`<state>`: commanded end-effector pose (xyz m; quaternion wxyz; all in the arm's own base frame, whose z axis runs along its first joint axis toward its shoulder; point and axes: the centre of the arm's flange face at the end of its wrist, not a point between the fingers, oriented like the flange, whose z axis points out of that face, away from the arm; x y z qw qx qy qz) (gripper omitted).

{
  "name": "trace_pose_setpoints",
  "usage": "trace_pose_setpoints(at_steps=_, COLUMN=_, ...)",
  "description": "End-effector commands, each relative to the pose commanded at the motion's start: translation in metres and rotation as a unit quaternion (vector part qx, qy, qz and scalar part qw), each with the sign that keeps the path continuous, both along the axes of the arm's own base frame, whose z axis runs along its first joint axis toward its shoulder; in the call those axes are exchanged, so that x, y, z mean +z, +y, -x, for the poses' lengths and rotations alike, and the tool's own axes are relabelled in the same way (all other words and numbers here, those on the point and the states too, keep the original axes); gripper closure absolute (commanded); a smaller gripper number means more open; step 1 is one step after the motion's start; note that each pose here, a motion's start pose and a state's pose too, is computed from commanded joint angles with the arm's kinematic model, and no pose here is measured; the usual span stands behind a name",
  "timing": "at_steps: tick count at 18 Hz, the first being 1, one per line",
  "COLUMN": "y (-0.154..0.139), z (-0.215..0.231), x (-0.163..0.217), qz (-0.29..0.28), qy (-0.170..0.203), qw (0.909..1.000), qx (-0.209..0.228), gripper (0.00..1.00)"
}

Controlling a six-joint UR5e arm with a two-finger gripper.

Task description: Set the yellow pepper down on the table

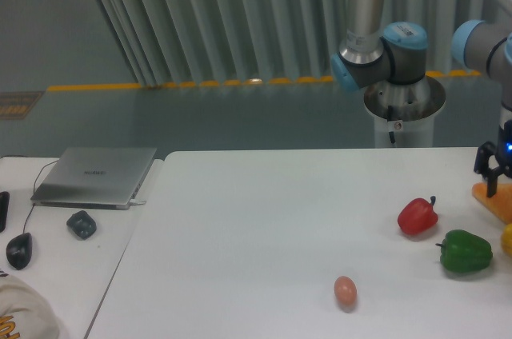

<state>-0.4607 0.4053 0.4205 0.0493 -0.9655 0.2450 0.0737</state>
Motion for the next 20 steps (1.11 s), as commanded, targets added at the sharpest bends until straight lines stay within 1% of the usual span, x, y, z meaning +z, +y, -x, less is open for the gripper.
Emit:
trace_pose_setpoints(at_steps=2, y=-0.011, z=0.009, x=0.000, qz=0.013, qy=0.000, qw=0.9988, qx=-0.047, gripper=0.00)
trace_pose_setpoints(at_steps=4, y=-0.020, z=0.018, x=-0.003, qz=0.020, qy=0.005, qw=0.9952, qx=-0.095, gripper=0.00)
trace_pose_setpoints(at_steps=5, y=-0.024, z=0.020, x=-0.005, qz=0.026, qy=0.007, qw=0.9932, qx=-0.114, gripper=0.00)
trace_pose_setpoints(at_steps=6, y=-0.026, z=0.022, x=-0.008, qz=0.032, qy=0.006, qw=0.9920, qx=-0.122, gripper=0.00)
trace_pose_setpoints(at_steps=9, y=-0.027, z=0.022, x=-0.016, qz=0.049, qy=0.006, qw=0.9910, qx=-0.124, gripper=0.00)
trace_pose_setpoints(at_steps=15, y=-0.027, z=0.018, x=-0.024, qz=0.054, qy=0.000, qw=0.9891, qx=-0.137, gripper=0.00)
trace_pose_setpoints(at_steps=20, y=-0.027, z=0.017, x=-0.026, qz=0.055, qy=-0.002, qw=0.9889, qx=-0.138, gripper=0.00)
